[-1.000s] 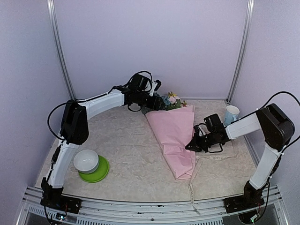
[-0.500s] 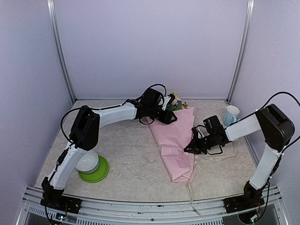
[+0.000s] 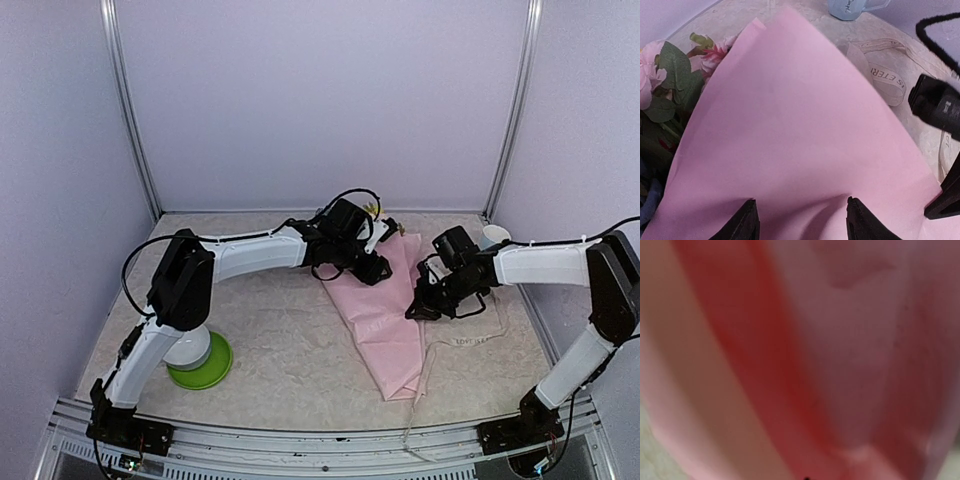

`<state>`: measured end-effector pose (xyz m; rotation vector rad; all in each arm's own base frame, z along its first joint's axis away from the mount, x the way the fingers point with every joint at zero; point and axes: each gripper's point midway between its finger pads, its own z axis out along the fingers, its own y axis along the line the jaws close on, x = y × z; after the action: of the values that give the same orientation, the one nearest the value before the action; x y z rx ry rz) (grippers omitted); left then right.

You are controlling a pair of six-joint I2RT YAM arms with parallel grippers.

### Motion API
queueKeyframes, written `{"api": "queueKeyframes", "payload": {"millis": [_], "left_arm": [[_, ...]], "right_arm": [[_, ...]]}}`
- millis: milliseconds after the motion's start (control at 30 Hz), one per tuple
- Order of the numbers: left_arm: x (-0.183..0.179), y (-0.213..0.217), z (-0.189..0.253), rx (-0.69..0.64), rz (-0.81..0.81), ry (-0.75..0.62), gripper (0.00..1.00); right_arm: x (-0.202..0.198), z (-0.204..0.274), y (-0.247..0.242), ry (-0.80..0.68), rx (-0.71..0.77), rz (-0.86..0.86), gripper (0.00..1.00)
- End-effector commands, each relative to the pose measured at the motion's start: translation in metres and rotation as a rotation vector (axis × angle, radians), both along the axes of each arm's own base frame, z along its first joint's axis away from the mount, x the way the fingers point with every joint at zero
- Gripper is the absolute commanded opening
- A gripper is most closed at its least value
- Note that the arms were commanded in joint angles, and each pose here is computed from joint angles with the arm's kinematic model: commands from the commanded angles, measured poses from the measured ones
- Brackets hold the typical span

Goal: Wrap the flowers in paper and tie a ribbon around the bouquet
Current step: Adjust the folded bouquet at the center of the board.

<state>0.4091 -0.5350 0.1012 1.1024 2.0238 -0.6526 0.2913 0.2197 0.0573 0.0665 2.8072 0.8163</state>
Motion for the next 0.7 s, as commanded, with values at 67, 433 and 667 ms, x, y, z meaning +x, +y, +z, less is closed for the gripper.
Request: {"api": "queueKeyframes", "payload": {"millis": [67, 433, 667], "left_arm": [[-0.017, -0.007, -0.015, 0.085, -0.037, -0.023, 0.61], [-0.013, -0.007, -0.031, 0.068, -0.048, 0.137, 0.61], [-0.038, 0.024, -0.021, 0.009, -0.016, 0.278, 0.53]], "right_arm": [[0.007, 0.009, -0.027, -0.055, -0.163, -0.083, 0.0], [0.001, -0.039, -0.069, -0.027, -0.263, -0.208, 0.0], [-0.003, -0.063, -0.072, 0.014, -0.251, -0.202, 0.0]]}}
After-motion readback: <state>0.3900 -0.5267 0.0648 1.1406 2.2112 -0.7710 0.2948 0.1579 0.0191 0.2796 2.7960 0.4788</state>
